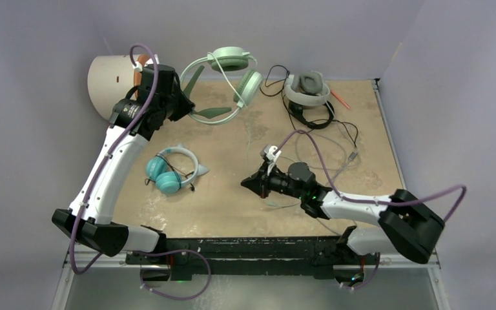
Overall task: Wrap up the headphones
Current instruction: Wrap the headphones cable around the headphones.
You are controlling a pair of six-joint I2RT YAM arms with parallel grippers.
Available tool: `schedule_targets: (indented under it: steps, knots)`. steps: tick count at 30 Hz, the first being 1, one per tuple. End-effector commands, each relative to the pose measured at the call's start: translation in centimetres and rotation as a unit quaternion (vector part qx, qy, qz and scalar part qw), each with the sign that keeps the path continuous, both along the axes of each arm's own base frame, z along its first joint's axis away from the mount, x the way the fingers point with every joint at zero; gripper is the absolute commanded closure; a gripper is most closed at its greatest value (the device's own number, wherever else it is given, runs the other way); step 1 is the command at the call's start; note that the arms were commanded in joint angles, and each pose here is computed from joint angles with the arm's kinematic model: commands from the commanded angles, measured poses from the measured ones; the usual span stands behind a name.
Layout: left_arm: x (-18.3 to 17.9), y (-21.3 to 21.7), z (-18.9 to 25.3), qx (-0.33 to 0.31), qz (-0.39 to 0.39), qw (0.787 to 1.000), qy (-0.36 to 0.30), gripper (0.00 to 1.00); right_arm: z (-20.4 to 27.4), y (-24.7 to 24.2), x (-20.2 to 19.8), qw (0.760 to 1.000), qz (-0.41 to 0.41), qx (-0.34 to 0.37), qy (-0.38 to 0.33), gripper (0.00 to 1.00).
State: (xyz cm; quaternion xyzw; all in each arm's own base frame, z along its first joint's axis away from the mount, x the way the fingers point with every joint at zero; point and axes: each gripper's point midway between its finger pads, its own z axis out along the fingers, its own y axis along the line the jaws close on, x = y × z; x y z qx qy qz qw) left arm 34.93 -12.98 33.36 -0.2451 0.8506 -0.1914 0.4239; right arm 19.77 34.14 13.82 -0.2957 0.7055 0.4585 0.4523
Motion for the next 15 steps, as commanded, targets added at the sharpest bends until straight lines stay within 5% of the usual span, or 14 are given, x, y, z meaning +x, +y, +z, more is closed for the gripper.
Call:
schedule_targets:
  steps: [1, 11, 15]
  knots:
    - [1.4, 1.3, 3.7, 0.009, 0.033, 0.997, -0.074, 1.00, -0.8, -2.4, -0.6, 0.999, -0.036, -0.030, 0.028, 1.00]
    - [1.3, -3.7, 6.7, -0.046, -0.102, 0.986, -0.123, 1.00, -5.5, -3.8, 0.2, 0.979, -0.077, -0.136, 0.128, 1.00]
    - [0.2, -4.8, 7.8, -0.068, -0.143, 0.978, -0.133, 1.00, -5.8, -4.9, 1.1, 0.968, -0.085, -0.097, 0.215, 1.00]
